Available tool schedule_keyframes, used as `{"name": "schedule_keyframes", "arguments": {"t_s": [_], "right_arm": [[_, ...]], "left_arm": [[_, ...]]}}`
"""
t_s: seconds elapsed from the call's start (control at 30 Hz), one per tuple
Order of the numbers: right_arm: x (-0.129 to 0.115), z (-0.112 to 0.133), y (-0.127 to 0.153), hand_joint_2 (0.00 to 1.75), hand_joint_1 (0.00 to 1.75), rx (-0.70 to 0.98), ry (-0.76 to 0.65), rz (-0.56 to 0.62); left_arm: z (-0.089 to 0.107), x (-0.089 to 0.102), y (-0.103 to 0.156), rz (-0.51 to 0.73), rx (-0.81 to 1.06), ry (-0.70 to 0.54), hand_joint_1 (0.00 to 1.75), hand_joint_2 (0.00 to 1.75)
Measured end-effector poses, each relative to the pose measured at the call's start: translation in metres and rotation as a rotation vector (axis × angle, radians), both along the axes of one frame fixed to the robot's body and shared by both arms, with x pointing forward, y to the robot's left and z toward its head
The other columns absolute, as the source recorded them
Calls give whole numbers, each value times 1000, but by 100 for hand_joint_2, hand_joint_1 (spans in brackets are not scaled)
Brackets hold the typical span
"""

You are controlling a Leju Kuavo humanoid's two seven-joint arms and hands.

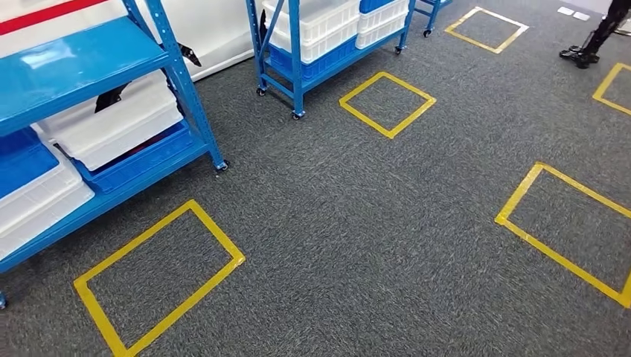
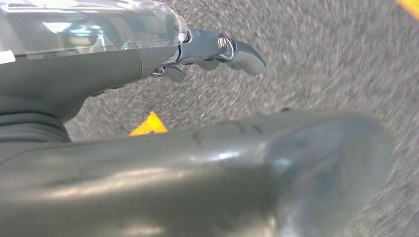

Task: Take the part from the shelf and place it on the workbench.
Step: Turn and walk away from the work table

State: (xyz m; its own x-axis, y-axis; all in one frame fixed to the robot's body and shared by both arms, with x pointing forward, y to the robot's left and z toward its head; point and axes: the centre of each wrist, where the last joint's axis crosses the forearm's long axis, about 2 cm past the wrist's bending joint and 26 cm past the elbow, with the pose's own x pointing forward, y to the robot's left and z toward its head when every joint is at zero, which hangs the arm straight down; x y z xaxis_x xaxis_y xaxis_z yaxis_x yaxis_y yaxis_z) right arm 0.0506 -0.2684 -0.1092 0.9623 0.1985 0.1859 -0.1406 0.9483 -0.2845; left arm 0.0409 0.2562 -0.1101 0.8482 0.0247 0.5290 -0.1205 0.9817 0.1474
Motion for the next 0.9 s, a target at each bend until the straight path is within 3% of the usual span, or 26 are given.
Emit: {"name": "schedule_keyframes", "arguments": {"t_s": [0.9], "right_arm": [[3, 0, -2, 0, 0, 0, -4, 5]], "left_arm": [[0, -1, 1, -7, -2, 0, 0, 0]]}}
